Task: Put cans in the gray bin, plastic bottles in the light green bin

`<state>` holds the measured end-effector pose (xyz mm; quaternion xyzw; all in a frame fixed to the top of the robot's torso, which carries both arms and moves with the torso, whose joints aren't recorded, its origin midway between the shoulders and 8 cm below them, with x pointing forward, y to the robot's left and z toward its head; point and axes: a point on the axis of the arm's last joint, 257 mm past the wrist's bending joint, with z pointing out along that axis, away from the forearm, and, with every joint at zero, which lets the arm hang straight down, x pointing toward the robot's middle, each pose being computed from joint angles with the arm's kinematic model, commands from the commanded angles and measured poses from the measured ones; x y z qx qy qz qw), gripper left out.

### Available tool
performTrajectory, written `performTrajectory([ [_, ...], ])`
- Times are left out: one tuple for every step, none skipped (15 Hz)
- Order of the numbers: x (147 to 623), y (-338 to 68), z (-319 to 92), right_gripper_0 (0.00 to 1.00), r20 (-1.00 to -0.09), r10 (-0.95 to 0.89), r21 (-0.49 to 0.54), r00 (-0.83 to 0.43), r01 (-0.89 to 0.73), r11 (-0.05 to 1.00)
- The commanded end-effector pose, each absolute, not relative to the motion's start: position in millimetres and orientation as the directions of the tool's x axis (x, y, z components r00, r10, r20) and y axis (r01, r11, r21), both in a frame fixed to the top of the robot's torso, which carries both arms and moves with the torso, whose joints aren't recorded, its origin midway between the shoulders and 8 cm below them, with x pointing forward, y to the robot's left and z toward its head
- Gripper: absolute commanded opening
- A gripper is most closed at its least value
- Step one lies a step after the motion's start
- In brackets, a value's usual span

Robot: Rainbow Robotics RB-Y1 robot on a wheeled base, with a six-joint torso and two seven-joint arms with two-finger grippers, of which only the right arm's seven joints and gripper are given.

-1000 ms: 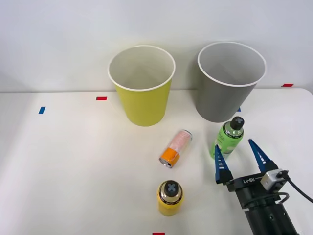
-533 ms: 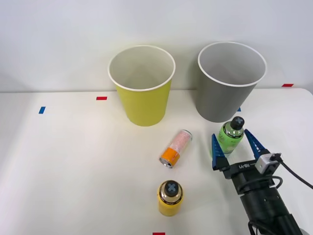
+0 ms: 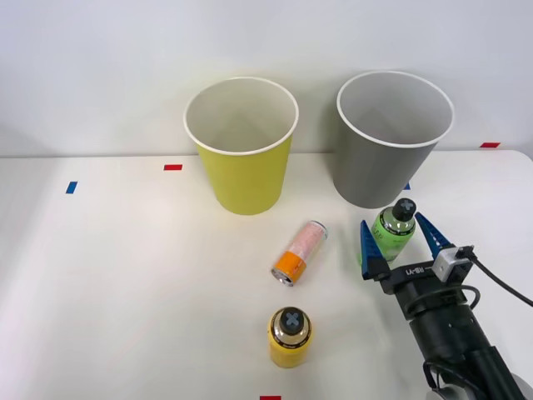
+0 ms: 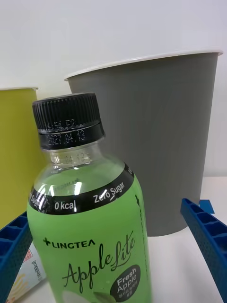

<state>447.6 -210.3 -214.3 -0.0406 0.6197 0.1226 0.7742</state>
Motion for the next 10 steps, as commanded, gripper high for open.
performTrajectory([
  [446.9,-210.7,-215.7,0.45,-0.971,0.128,0.078,0.202,-0.237,0.968],
  [447.1,-211.2,-215.7,0.11,-0.971,0.13,0.081,0.201,-0.235,0.968],
  [447.5,-211.1,-215.0,0.06,-0.971,0.13,0.081,0.202,-0.235,0.969],
  [447.1,-211.1,-215.2,0.04,-0.97,0.132,0.083,0.203,-0.234,0.969],
  [447.5,-211.1,-214.6,0.02,-0.97,0.133,0.084,0.204,-0.235,0.968],
  [447.6,-211.0,-215.0,0.02,-0.97,0.133,0.084,0.202,-0.235,0.968],
  [447.6,-210.8,-214.3,0.01,-0.97,0.134,0.084,0.204,-0.235,0.968],
  [447.5,-211.1,-214.6,0.01,-0.97,0.133,0.084,0.204,-0.235,0.968],
  [447.5,-211.4,-214.7,0.0,-0.97,0.132,0.083,0.204,-0.235,0.968],
  [447.3,-211.4,-214.5,0.0,-0.971,0.124,0.074,0.204,-0.238,0.969],
])
